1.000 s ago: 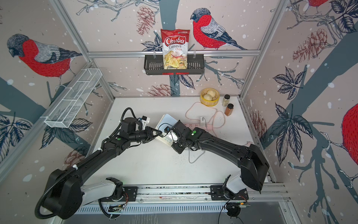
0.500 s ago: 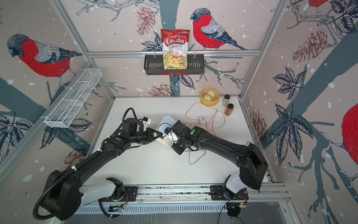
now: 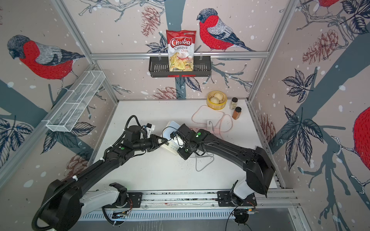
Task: Charge the electronic scale
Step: Insert the charging cable into the electronic scale.
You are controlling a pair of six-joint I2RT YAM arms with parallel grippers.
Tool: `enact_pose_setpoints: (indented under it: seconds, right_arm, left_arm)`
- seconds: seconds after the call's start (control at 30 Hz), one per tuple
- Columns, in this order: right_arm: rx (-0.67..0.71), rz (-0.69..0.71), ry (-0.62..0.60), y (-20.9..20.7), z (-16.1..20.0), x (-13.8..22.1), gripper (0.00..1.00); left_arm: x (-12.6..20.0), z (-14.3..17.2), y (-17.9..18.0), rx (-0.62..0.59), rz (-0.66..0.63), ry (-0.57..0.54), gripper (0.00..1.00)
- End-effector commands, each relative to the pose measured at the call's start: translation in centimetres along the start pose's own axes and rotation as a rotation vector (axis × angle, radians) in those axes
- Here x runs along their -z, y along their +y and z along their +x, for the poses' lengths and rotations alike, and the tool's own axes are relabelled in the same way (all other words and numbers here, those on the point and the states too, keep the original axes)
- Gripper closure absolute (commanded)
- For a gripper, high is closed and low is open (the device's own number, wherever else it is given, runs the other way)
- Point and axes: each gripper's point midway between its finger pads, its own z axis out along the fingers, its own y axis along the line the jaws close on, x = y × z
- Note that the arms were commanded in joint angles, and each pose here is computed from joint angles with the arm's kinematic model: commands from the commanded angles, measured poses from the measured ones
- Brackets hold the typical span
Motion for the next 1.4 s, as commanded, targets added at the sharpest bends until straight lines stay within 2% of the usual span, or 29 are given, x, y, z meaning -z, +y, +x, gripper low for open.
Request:
enact_pose_setpoints:
  seconds: [0.0, 0.07, 0.13, 0.3, 0.43, 0.53, 0.63, 0.77, 0.93, 1.23, 1.37]
  right_arm:
    - [0.124, -0.029, -0.74, 1.5, -16.4, 7.7, 0.62]
    - [0.132, -0.018, -0.702, 1.3, -15.7, 7.3, 0.5]
    - [0.136, -0.019, -0.676, 1.4, -15.0, 7.2, 0.43]
    - [0.109, 0.024, -0.668, 0.5, -13.8, 8.6, 0.36]
    - [0.028, 0.072, -0.708, -2.0, -12.7, 10.5, 0.33]
    - [-0.017, 0.095, -0.706, -3.8, -11.5, 10.4, 0.31]
    - [0.008, 0.09, -0.632, -4.1, -9.6, 8.5, 0.3]
    - [0.051, -0.007, -0.502, -2.5, -6.7, 5.0, 0.29]
    - [0.119, -0.053, -0.444, -0.3, -4.1, 2.2, 0.26]
    - [0.156, -0.054, -0.377, -1.0, -3.7, -1.7, 0.34]
    - [0.166, -0.058, -0.381, -1.2, -4.3, -2.3, 0.4]
  left_arm:
    - [1.1, 1.2, 0.1, 0.014, 0.029, 0.087, 1.0]
    - [1.5, 0.7, 0.2, 0.001, 0.025, 0.091, 1.0]
    - [1.9, 0.2, 0.5, -0.006, 0.023, 0.093, 1.0]
    - [2.9, -1.3, 0.7, -0.008, 0.044, 0.065, 1.0]
    - [3.3, -2.5, 1.4, -0.007, 0.049, 0.051, 1.0]
    - [3.3, -3.2, 1.8, -0.009, 0.057, 0.047, 1.0]
    - [3.1, -3.8, 1.9, -0.016, 0.055, 0.049, 1.0]
    - [3.0, -4.4, 1.9, -0.014, 0.052, 0.049, 1.0]
    - [2.9, -4.8, 1.9, -0.015, 0.063, 0.06, 1.0]
    - [2.9, -5.1, 1.1, -0.025, 0.089, 0.075, 1.0]
    - [2.9, -5.2, 0.9, -0.026, 0.094, 0.073, 1.0]
